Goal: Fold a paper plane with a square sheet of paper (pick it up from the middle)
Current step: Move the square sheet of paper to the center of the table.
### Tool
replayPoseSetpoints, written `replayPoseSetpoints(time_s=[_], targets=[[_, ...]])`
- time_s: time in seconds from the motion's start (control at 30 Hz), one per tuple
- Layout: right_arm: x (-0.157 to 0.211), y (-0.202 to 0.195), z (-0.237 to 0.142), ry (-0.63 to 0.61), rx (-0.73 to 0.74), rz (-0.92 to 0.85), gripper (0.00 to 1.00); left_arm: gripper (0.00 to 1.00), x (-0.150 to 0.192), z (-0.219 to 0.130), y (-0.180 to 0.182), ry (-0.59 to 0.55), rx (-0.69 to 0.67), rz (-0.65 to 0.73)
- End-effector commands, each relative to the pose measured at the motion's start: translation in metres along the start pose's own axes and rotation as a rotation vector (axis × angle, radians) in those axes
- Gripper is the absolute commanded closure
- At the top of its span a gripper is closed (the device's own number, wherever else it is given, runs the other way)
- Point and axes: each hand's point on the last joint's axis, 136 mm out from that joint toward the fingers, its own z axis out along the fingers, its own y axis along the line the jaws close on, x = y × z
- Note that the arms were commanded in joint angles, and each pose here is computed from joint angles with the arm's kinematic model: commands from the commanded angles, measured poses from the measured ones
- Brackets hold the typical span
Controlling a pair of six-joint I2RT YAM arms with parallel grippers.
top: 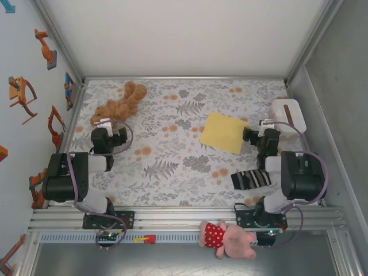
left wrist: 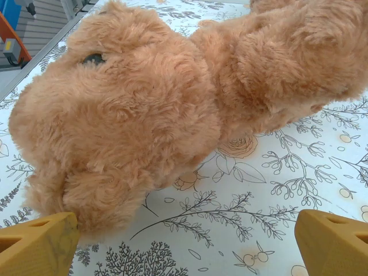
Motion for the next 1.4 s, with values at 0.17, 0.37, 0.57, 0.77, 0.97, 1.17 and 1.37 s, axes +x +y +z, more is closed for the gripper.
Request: replayPoseSetpoints(time_s=[0.17, 0.37, 0.57, 0.77, 0.97, 1.17, 1.37], targets=[[-0.013, 0.000, 0.003, -0.032, -0.002, 0.007, 0.01, 0.04, -0.013, 0.002, 0.000, -0.036, 0.000, 0.009], [-0.014, 0.000, 0.003, -0.034, -0.002, 0.008, 0.01, 0.04, -0.013, 0.002, 0.000, -0.036, 0.000, 0.009], [-0.013, -0.001, 0.003, -0.033, -0.001, 0.008, 0.01, 0.04, -0.014, 0.002, -0.001, -0.037, 0.002, 0.008], [-0.014, -0.001, 0.003, -0.034, -0.001, 0.008, 0.01, 0.04, -0.013, 0.002, 0.000, -0.035, 0.001, 0.008], [-0.015, 0.001, 0.001, -0.039, -0.009, 0.006, 0.01, 0.04, -0.015, 0.000, 0.001, -0.048, -0.006, 0.007], [-0.039, -0.004, -0.020, -0.067, 0.023, 0.011, 0.01, 0.04, -0.034, -0.022, 0.009, -0.067, -0.060, -0.009], [-0.086, -0.003, -0.043, -0.037, 0.044, 0.124, 0.01, 0.04, -0.071, -0.056, 0.006, -0.004, -0.075, -0.115]])
